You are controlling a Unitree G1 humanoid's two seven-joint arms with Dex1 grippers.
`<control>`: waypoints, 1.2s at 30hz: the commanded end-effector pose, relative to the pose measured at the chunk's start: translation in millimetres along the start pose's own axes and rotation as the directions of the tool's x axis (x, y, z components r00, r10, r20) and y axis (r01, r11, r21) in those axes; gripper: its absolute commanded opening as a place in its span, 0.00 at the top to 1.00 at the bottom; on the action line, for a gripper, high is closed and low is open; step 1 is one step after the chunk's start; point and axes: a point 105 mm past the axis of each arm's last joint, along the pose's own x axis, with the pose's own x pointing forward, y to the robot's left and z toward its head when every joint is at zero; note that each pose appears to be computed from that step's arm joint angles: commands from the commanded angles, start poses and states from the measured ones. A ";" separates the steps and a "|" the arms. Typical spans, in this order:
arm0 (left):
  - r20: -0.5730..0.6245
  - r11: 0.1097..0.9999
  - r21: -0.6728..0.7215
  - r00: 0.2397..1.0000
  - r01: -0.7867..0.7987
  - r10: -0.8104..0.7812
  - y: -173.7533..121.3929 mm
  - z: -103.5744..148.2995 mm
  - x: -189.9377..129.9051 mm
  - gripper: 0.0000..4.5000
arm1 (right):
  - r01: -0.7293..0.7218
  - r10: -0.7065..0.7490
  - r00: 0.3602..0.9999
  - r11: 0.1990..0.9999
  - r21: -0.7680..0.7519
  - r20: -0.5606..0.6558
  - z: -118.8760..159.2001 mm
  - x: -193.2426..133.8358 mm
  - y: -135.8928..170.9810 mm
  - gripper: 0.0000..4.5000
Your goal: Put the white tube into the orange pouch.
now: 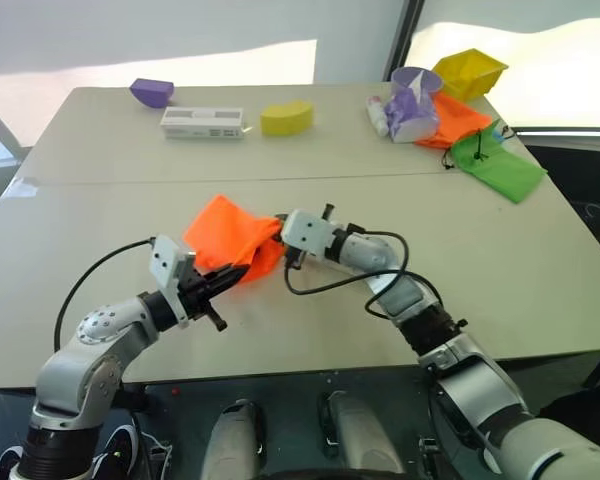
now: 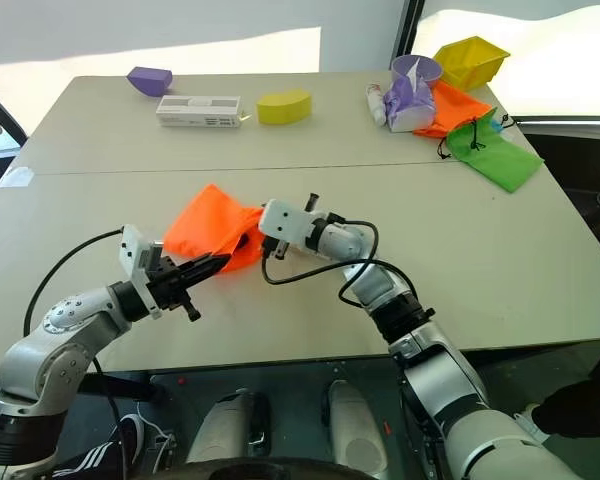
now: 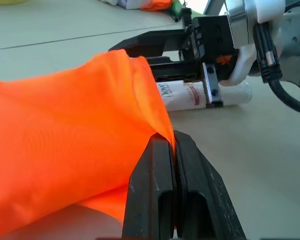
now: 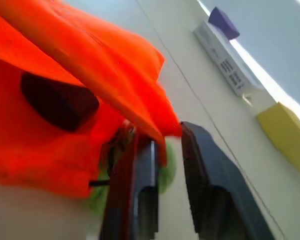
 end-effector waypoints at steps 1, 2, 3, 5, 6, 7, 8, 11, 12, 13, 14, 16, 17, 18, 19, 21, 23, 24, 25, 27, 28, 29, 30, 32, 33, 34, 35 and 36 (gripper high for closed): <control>0.043 1.000 0.025 0.999 -0.003 0.002 1.2 11.2 -0.7 1.00 | -0.023 0.021 0.997 1.000 0.020 0.068 18.5 -10.5 -2.5 0.39; 0.045 1.000 0.027 0.999 -0.005 0.004 1.3 11.3 -0.5 1.00 | -0.033 0.029 0.997 0.998 0.052 0.073 19.3 -15.4 -2.7 0.28; 0.050 1.000 0.029 0.999 -0.009 0.008 1.7 11.5 -0.2 1.00 | -0.048 0.041 0.996 0.994 0.098 0.075 18.9 -21.7 -3.3 0.18; 0.057 0.999 0.028 0.998 -0.018 0.016 1.8 10.7 0.5 1.00 | -0.059 0.051 0.997 0.991 0.120 0.066 15.8 -39.3 -8.5 0.18; 0.055 0.999 0.028 0.998 -0.019 0.017 0.9 9.1 1.5 1.00 | -0.063 0.059 0.998 0.991 0.114 0.038 9.3 -52.7 -12.6 0.18; 0.055 0.999 0.027 0.998 -0.018 0.016 -0.1 8.3 2.5 1.00 | -0.061 0.061 0.998 0.990 0.129 0.003 1.9 -64.8 -16.9 0.18; 0.058 1.000 0.023 0.998 -0.016 0.015 -1.3 7.7 3.6 1.00 | -0.058 0.065 0.997 0.986 0.157 -0.038 -6.4 -75.8 -20.0 0.18; 0.059 1.000 0.022 0.998 -0.006 0.005 -4.5 6.9 6.0 1.00 | -0.040 0.082 0.984 0.968 0.249 -0.157 -30.3 -99.7 -26.4 0.18; 0.059 1.000 0.024 0.998 -0.005 0.003 -4.8 6.9 6.6 1.00 | -0.043 0.100 0.977 0.957 0.286 -0.189 -36.4 -107.8 -27.3 0.18; 0.060 1.000 0.025 0.998 -0.005 0.003 -4.8 6.9 7.1 1.00 | -0.047 0.118 0.970 0.948 0.313 -0.212 -40.7 -114.6 -27.9 0.18; 0.060 1.000 0.026 0.998 -0.005 0.004 -4.7 6.9 7.4 1.00 | -0.052 0.131 0.966 0.942 0.331 -0.222 -42.4 -118.6 -27.8 0.18; 0.063 1.000 0.026 0.998 -0.006 0.004 -3.6 7.3 8.2 1.00 | -0.075 0.178 0.956 0.917 0.392 -0.233 -45.1 -129.2 -26.0 0.18; 0.064 1.000 0.027 0.998 -0.006 0.004 -3.2 7.4 8.5 1.00 | -0.078 0.187 0.954 0.909 0.408 -0.235 -45.6 -131.9 -26.0 0.18; 0.064 1.000 0.027 0.998 -0.007 0.005 -2.9 7.2 8.7 1.00 | -0.082 0.198 0.949 0.906 0.414 -0.246 -48.1 -134.1 -25.1 0.18; 0.064 1.000 0.027 0.998 -0.007 0.005 -2.7 6.9 8.9 1.00 | -0.085 0.202 0.944 0.913 0.399 -0.262 -51.1 -135.0 -24.4 0.18; 0.063 1.000 0.028 0.998 -0.003 0.001 -3.3 6.4 9.3 1.00 | -0.081 0.204 0.932 0.922 0.378 -0.299 -59.9 -136.5 -22.9 0.18; 0.062 1.000 0.030 0.998 0.001 -0.003 -4.3 6.1 9.7 1.00 | -0.095 0.226 0.920 0.921 0.377 -0.320 -66.6 -138.5 -17.6 0.18; 0.062 1.000 0.031 0.998 0.001 -0.003 -4.5 6.3 9.8 1.00 | -0.089 0.217 0.921 0.926 0.367 -0.323 -68.2 -137.7 -18.1 0.18; 0.063 0.999 0.032 0.998 0.001 -0.003 -4.5 6.5 9.8 1.00 | -0.084 0.208 0.923 0.930 0.356 -0.323 -68.7 -136.9 -18.8 0.18; 0.064 0.999 0.036 0.998 0.002 -0.004 -4.9 7.3 9.6 1.00 | -0.107 0.232 0.925 0.919 0.380 -0.302 -67.1 -137.1 -15.0 0.18; 0.063 0.999 0.037 0.998 0.002 -0.004 -4.9 7.4 9.4 1.00 | -0.105 0.234 0.924 0.915 0.389 -0.302 -67.9 -137.4 -14.6 0.23; 0.060 0.999 0.038 0.998 0.003 -0.005 -5.3 6.9 8.3 1.00 | -0.107 0.239 0.924 0.912 0.397 -0.298 -68.1 -137.9 -14.1 0.29; 0.055 0.999 0.041 0.998 0.005 -0.007 -5.6 6.2 7.1 1.00 | -0.111 0.240 0.924 0.913 0.392 -0.297 -68.0 -138.0 -14.2 0.35; 0.052 0.999 0.043 0.999 -0.001 -0.002 -4.3 5.6 5.7 1.00 | -0.106 0.238 0.930 0.902 0.418 -0.280 -65.0 -137.5 -14.6 0.57; 0.054 0.999 0.045 0.999 -0.005 0.002 -3.0 6.4 5.7 1.00 | -0.111 0.239 0.931 0.906 0.407 -0.278 -63.8 -137.3 -14.9 0.60; 0.057 0.999 0.045 0.998 -0.008 0.005 -1.9 7.0 6.0 1.00 | -0.117 0.240 0.931 0.910 0.397 -0.276 -62.6 -137.7 -14.8 0.60; 0.058 0.999 0.047 0.998 -0.009 0.006 -1.5 7.5 6.3 1.00 | -0.127 0.248 0.930 0.909 0.397 -0.270 -60.9 -138.8 -13.8 0.60; 0.060 0.999 0.049 0.998 -0.009 0.006 -1.6 8.0 6.8 1.00 | -0.149 0.264 0.934 0.901 0.407 -0.241 -55.2 -140.3 -11.7 0.60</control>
